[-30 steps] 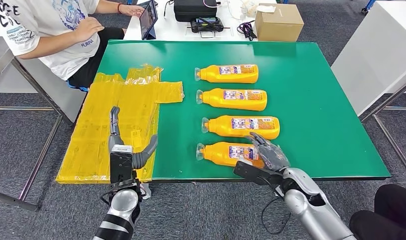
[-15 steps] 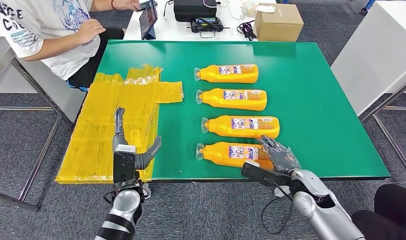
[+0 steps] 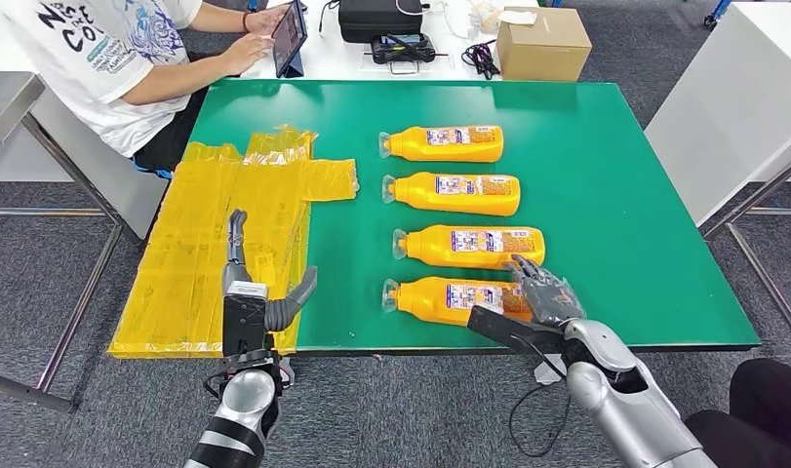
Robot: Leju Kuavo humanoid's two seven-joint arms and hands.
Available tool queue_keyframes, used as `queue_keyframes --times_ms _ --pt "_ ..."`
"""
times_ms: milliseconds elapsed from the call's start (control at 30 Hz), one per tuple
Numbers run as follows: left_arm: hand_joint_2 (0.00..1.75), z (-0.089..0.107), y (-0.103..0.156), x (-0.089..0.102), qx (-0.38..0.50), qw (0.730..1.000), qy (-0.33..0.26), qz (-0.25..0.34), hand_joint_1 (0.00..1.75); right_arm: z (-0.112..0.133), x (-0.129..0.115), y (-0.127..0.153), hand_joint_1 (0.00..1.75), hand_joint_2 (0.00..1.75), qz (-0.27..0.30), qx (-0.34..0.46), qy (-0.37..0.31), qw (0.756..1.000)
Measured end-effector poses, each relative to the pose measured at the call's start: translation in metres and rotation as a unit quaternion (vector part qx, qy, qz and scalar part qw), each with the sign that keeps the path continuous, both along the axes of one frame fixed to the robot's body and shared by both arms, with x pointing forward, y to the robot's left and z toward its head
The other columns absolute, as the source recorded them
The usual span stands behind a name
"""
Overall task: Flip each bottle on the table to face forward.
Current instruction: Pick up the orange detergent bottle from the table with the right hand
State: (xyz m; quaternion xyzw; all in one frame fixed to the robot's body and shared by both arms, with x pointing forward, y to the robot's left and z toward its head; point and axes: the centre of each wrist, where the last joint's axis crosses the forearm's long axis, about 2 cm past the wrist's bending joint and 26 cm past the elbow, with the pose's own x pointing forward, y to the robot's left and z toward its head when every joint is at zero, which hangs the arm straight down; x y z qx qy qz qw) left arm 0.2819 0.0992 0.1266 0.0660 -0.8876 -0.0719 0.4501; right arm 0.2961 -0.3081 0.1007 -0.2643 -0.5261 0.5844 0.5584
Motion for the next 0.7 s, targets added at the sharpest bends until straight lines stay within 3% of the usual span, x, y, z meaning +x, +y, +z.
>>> queue_keyframes --times_ms 700 --pt "1.75 -0.002 -0.004 0.005 0.005 1.000 0.001 -0.007 0.00 0.008 0.032 -0.018 0.00 1.75 0.008 0.023 0.074 0.997"
